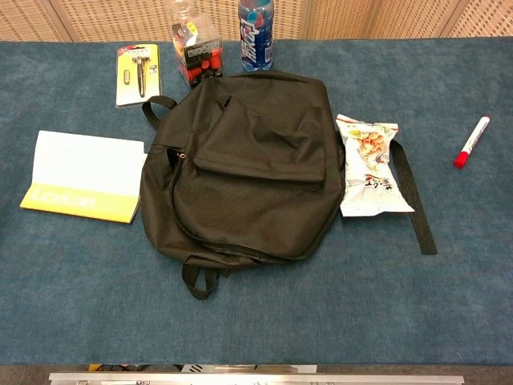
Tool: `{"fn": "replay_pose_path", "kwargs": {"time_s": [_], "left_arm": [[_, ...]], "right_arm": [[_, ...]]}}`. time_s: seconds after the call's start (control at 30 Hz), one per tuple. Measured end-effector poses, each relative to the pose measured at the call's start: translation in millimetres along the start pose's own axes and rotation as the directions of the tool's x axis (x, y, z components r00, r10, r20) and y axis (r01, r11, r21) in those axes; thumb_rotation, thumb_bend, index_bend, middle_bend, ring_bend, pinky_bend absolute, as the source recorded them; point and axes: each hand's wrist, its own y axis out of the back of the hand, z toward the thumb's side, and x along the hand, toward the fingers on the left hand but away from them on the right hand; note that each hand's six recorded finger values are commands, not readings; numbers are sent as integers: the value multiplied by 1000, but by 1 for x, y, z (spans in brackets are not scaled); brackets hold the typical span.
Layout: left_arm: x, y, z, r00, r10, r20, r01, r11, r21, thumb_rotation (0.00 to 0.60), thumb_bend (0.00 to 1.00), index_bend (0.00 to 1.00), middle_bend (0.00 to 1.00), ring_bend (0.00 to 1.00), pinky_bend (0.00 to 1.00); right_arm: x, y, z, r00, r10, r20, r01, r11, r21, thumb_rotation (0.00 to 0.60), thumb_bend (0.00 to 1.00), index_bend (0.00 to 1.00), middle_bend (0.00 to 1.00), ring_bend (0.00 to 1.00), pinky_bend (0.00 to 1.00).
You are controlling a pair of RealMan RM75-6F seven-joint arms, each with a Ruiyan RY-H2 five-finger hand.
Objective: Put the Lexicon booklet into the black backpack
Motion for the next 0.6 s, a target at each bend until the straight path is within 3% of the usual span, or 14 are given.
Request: {"fn": "replay_pose_path", "kwargs": {"time_s": [0.27,0.6], "left_arm": [[0,-4,1,1000,-21,11,21,1000,12,600,267,85,117,137,162],[2,-31,11,989,-128,75,124,991,52,600,267,108,122,137,162]], "right_arm": [[-4,10,-3,999,-37,9,37,999,4,600,89,269,370,280,378],[-8,11,-2,1000,-28,11,28,1000,13,600,89,269,370,280,378]]}}
